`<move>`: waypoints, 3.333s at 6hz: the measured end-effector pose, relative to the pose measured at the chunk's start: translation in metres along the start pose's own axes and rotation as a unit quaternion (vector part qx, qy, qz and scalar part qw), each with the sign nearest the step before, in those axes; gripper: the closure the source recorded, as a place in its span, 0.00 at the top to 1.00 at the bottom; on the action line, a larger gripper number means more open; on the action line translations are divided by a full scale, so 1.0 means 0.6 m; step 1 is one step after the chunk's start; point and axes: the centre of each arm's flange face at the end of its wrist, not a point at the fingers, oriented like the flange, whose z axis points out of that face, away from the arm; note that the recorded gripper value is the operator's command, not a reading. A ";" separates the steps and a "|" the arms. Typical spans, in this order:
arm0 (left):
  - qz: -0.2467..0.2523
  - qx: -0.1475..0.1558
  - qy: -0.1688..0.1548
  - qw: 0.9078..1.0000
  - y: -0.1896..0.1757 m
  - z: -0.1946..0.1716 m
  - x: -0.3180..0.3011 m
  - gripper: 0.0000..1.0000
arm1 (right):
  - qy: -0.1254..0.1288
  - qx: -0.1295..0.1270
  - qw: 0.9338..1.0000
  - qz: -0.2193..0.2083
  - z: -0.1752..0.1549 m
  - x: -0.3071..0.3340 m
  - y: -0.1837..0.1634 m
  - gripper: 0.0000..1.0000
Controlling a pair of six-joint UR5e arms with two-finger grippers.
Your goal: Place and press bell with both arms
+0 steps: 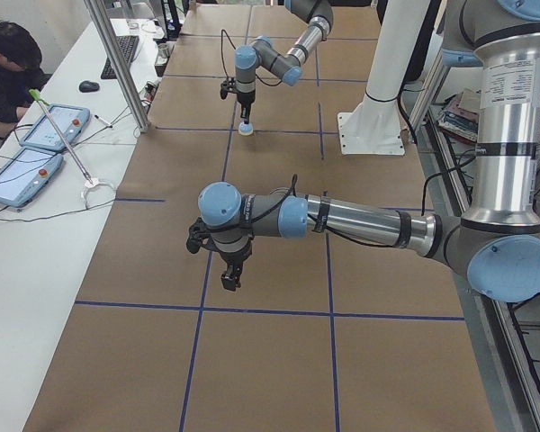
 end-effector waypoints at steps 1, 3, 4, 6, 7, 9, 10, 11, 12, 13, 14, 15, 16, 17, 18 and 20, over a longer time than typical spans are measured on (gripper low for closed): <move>-0.001 0.000 0.000 1.000 0.000 0.001 -0.001 1.00 | -0.014 -0.003 1.000 0.003 -0.031 -0.002 -0.012 0.38; -0.005 -0.006 -0.002 1.000 0.009 0.009 -0.010 1.00 | -0.028 -0.012 0.999 0.021 -0.076 0.021 -0.056 1.00; -0.014 -0.015 -0.003 1.000 0.029 0.023 -0.023 1.00 | -0.026 -0.017 0.999 0.035 -0.090 0.055 -0.095 1.00; -0.040 -0.023 -0.002 0.999 0.065 0.033 -0.051 1.00 | -0.018 -0.036 0.999 0.019 -0.113 0.218 -0.210 1.00; -0.061 -0.010 -0.012 0.998 0.085 0.012 -0.080 1.00 | -0.009 -0.039 0.999 -0.012 -0.122 0.336 -0.246 1.00; -0.089 -0.010 -0.076 0.993 0.117 -0.017 -0.132 1.00 | 0.012 -0.036 0.995 -0.094 -0.143 0.616 -0.246 1.00; -0.093 -0.011 -0.083 0.992 0.120 -0.019 -0.137 1.00 | 0.013 -0.039 0.992 -0.118 -0.155 0.755 -0.210 1.00; -0.120 -0.007 -0.083 0.989 0.119 -0.020 -0.135 1.00 | 0.013 -0.043 0.989 -0.139 -0.172 0.898 -0.164 1.00; -0.149 0.000 -0.084 0.985 0.112 -0.020 -0.127 1.00 | 0.019 -0.048 0.985 -0.164 -0.186 1.039 -0.115 1.00; -0.145 -0.003 -0.084 0.986 0.097 -0.008 -0.105 1.00 | 0.019 -0.053 0.981 -0.184 -0.199 1.164 -0.070 1.00; -0.130 -0.011 -0.084 0.988 0.083 0.010 -0.082 1.00 | 0.013 -0.052 0.983 -0.178 -0.216 1.261 -0.031 1.00; -0.120 -0.016 -0.084 0.989 0.076 0.019 -0.068 1.00 | 0.009 -0.049 0.987 -0.152 -0.226 1.326 0.004 1.00; -0.114 -0.018 -0.083 0.990 0.072 0.023 -0.060 1.00 | 0.008 -0.050 0.990 -0.131 -0.226 1.357 0.025 1.00; -0.112 -0.019 -0.083 0.990 0.071 0.023 -0.057 1.00 | 0.008 -0.052 0.991 -0.119 -0.223 1.369 0.034 1.00; -0.111 -0.018 -0.083 0.990 0.070 0.023 -0.056 1.00 | 0.008 -0.054 0.992 -0.114 -0.221 1.374 0.038 1.00; -0.110 -0.018 -0.083 0.990 0.070 0.023 -0.055 1.00 | 0.009 -0.056 0.992 -0.111 -0.218 1.379 0.042 1.00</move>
